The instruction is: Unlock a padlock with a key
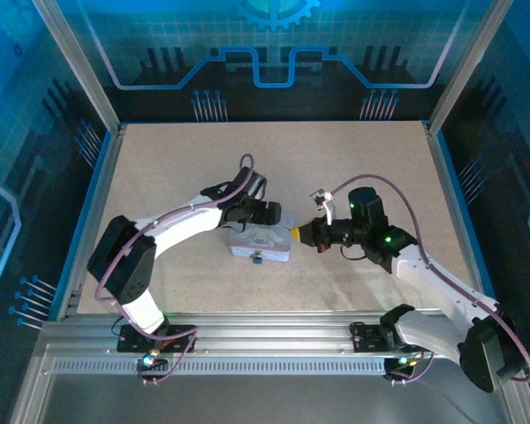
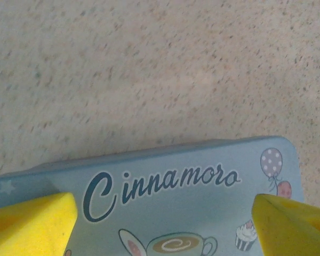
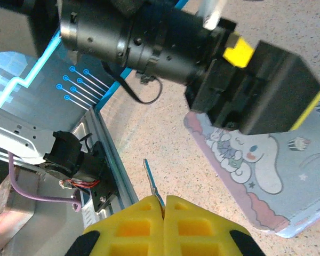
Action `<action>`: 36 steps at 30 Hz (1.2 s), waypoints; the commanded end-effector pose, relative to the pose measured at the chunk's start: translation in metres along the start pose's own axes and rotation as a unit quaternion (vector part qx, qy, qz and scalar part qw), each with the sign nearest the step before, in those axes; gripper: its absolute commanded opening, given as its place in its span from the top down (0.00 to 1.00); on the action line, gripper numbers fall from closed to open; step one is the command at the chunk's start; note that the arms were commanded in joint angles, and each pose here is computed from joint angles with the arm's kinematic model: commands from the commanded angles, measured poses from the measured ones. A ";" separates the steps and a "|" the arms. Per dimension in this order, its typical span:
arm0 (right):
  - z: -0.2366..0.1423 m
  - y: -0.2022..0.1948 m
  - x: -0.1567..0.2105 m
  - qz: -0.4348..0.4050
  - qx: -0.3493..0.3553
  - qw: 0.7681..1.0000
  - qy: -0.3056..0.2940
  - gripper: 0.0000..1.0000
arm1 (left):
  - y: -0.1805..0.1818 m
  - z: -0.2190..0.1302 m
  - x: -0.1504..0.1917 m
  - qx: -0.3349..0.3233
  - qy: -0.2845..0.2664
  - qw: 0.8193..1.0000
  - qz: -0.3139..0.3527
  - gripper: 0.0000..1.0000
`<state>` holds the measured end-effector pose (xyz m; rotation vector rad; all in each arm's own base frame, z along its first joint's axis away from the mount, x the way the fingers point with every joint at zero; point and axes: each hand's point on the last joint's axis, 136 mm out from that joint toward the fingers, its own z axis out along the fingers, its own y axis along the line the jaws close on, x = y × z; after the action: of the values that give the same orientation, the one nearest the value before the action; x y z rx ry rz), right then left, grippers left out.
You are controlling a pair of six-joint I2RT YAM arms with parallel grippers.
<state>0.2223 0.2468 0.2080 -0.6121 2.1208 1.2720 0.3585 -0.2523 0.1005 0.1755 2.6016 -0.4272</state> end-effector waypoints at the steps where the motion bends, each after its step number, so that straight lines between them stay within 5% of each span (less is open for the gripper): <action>1: -0.002 -0.013 0.008 0.013 0.017 1.000 0.004 0.99 | -0.001 0.019 0.002 0.003 0.035 0.998 0.052 0.12; 7: 0.002 -0.030 0.014 0.038 0.030 0.999 0.002 0.99 | -0.013 0.006 -0.030 0.022 0.003 0.996 0.083 0.10; 14: 0.016 -0.045 0.014 0.068 0.027 0.997 0.003 0.99 | -0.019 -0.063 -0.055 0.045 -0.091 0.990 0.095 0.04; 22: 0.042 -0.067 0.005 0.103 0.036 0.994 0.003 0.99 | -0.004 -0.113 -0.005 0.105 -0.169 0.979 0.045 0.01; 36: 0.089 -0.105 0.001 0.166 0.065 0.983 0.034 1.00 | 0.011 -0.073 0.071 0.141 -0.141 0.980 -0.001 0.03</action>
<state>0.3057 0.2719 0.1079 -0.2686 2.4089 1.2800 0.2649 -0.2025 0.1238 0.1914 2.2876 -0.7059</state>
